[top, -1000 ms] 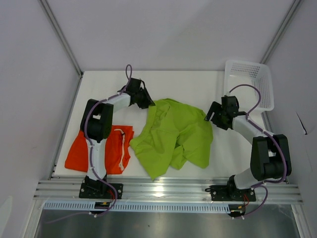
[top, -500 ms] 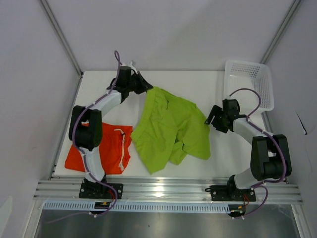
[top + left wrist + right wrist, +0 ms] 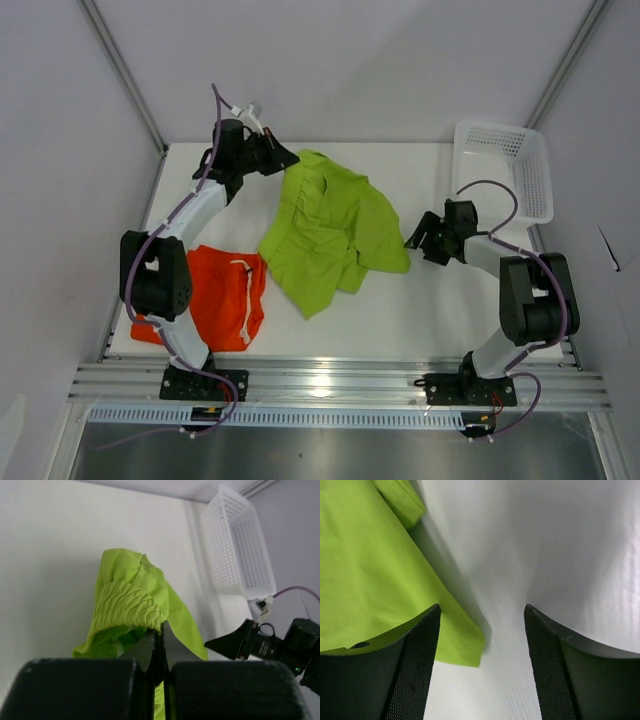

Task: Fold and stack the shorts
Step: Flatten the shorts out

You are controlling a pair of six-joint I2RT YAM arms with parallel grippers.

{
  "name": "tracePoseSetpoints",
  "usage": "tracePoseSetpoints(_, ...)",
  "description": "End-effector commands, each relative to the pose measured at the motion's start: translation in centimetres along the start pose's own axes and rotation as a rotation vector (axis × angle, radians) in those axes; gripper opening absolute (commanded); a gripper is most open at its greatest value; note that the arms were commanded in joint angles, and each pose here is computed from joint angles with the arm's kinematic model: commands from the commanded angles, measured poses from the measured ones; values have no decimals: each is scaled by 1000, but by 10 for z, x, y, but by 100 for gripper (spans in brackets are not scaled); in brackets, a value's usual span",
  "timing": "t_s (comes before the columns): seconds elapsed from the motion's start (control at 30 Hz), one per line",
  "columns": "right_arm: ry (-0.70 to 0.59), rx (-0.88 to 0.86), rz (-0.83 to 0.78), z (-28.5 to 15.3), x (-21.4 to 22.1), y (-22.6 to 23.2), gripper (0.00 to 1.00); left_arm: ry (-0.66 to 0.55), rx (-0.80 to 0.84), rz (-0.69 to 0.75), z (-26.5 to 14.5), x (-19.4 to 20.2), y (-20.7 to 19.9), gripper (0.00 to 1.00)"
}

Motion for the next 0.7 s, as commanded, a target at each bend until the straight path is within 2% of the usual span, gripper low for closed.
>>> tracePoseSetpoints(0.0, -47, -63, -35, 11, -13, 30, 70, 48, -7, 43, 2, 16, 9, 0)
tracePoseSetpoints(0.2, 29, -143, -72, 29, -1, 59, 71, 35, -3, 73, -1, 17, 8, 0)
tracePoseSetpoints(0.27, 42, -227, -68, 30, -1, 73, 61, 26, -13, 85, -4, 11, 7, 0)
tracePoseSetpoints(0.3, 61, -236, -66, 33, 2, 74, 55, 22, -14, 88, -4, 10, 7, 0)
tracePoseSetpoints(0.33, 75, -251, -66, 34, 3, 77, 32, 16, -15, 91, -5, 7, 5, 0)
tracePoseSetpoints(0.4, 101, -286, -80, 32, 8, 84, 0, 11, -17, 92, -5, 3, 4, 0)
tracePoseSetpoints(0.5, 23, -215, -220, 19, 18, 88, 0, 3, -41, 89, -5, -3, 5, 0)
tracePoseSetpoints(0.53, -36, -236, -283, 1, 19, 102, 0, 1, -49, 90, -5, -5, 5, 0)
tracePoseSetpoints(0.57, -71, -231, -410, -6, 38, 113, 0, 3, -73, 87, -5, -6, 8, 0)
tracePoseSetpoints(0.63, -106, -270, -556, -29, 65, 127, 0, 5, -90, 85, -4, -6, 12, 0)
tracePoseSetpoints(0.67, -81, -318, -711, -39, 101, 138, 0, 14, -98, 83, -2, -3, 15, 0)
Point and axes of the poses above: each gripper's point midway between its finger pads, its own z axis out along the fingers, its own y axis along the line the jaws close on, x = y × z, the point moved 3 cm from there along -z, back along the fingers, and after that the axes turned 11 degrees about z, right-handed, at the moved point
